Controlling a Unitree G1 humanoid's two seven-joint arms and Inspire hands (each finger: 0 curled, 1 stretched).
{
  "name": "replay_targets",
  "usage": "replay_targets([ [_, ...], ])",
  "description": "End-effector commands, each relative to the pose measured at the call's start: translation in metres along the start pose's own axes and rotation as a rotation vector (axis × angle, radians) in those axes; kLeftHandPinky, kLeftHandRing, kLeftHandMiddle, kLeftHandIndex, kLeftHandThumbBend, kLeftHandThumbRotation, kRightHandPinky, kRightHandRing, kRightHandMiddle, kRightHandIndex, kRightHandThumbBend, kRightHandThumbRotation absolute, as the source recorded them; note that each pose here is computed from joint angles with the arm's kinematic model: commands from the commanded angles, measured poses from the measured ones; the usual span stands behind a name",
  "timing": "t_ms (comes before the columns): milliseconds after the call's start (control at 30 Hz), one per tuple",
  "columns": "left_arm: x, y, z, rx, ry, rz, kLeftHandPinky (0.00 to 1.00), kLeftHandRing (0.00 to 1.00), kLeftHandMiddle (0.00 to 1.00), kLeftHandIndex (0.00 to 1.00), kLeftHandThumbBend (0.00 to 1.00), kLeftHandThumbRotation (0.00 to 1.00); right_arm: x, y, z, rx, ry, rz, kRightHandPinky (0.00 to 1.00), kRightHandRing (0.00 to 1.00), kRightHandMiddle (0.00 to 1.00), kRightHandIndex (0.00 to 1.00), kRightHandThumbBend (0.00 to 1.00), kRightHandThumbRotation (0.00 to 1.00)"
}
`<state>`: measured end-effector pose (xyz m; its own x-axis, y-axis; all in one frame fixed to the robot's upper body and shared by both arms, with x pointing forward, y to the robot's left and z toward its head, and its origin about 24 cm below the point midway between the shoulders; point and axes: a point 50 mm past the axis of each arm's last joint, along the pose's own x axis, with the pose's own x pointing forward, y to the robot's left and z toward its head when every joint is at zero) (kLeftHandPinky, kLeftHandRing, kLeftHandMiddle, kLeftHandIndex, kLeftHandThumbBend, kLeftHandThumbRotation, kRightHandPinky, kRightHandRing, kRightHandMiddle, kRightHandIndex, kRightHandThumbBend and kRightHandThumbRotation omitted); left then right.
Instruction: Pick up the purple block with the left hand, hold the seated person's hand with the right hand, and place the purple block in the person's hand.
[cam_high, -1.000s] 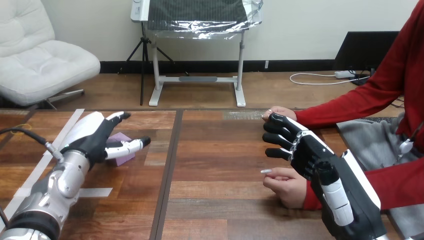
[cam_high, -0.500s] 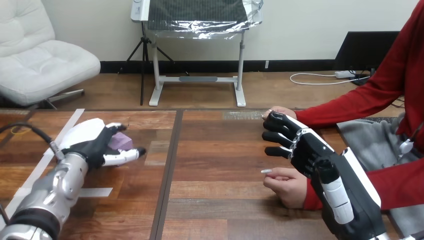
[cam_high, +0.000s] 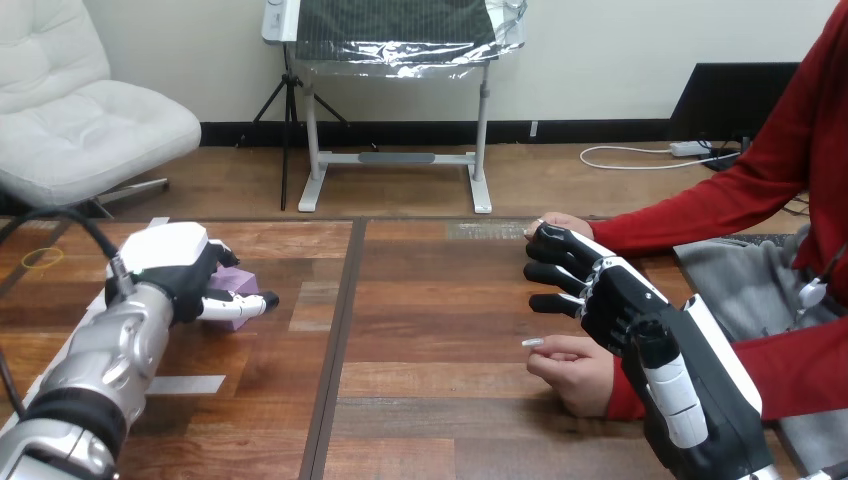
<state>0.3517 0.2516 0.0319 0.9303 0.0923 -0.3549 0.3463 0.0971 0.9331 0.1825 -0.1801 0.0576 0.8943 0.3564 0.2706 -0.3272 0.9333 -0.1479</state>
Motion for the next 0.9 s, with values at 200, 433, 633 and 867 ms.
replay_targets([
  [200,0.0078,0.0332,0.0119,0.122,0.000,0.050,0.80,0.81,0.81,0.79,0.72,0.74,0.0166,-0.0072,0.0142,-0.051,-0.094,0.015,0.77,0.85,0.87,0.87,0.85,1.00],
  [433,0.0082,0.0337,0.0129,0.140,0.003,0.042,0.80,0.79,0.79,0.77,0.74,0.76,0.0178,-0.0071,0.0147,-0.045,-0.104,0.016,0.77,0.85,0.87,0.87,0.85,1.00],
  [633,0.0081,0.0349,0.0135,0.145,-0.002,0.041,0.74,0.77,0.76,0.74,0.73,0.76,0.0182,-0.0074,0.0149,-0.044,-0.104,0.016,0.77,0.85,0.87,0.87,0.85,1.00],
  [867,0.0080,0.0360,0.0135,0.151,-0.006,0.040,0.62,0.68,0.69,0.69,0.72,0.76,0.0184,-0.0079,0.0149,-0.051,-0.108,0.014,0.77,0.85,0.87,0.87,0.86,1.00],
])
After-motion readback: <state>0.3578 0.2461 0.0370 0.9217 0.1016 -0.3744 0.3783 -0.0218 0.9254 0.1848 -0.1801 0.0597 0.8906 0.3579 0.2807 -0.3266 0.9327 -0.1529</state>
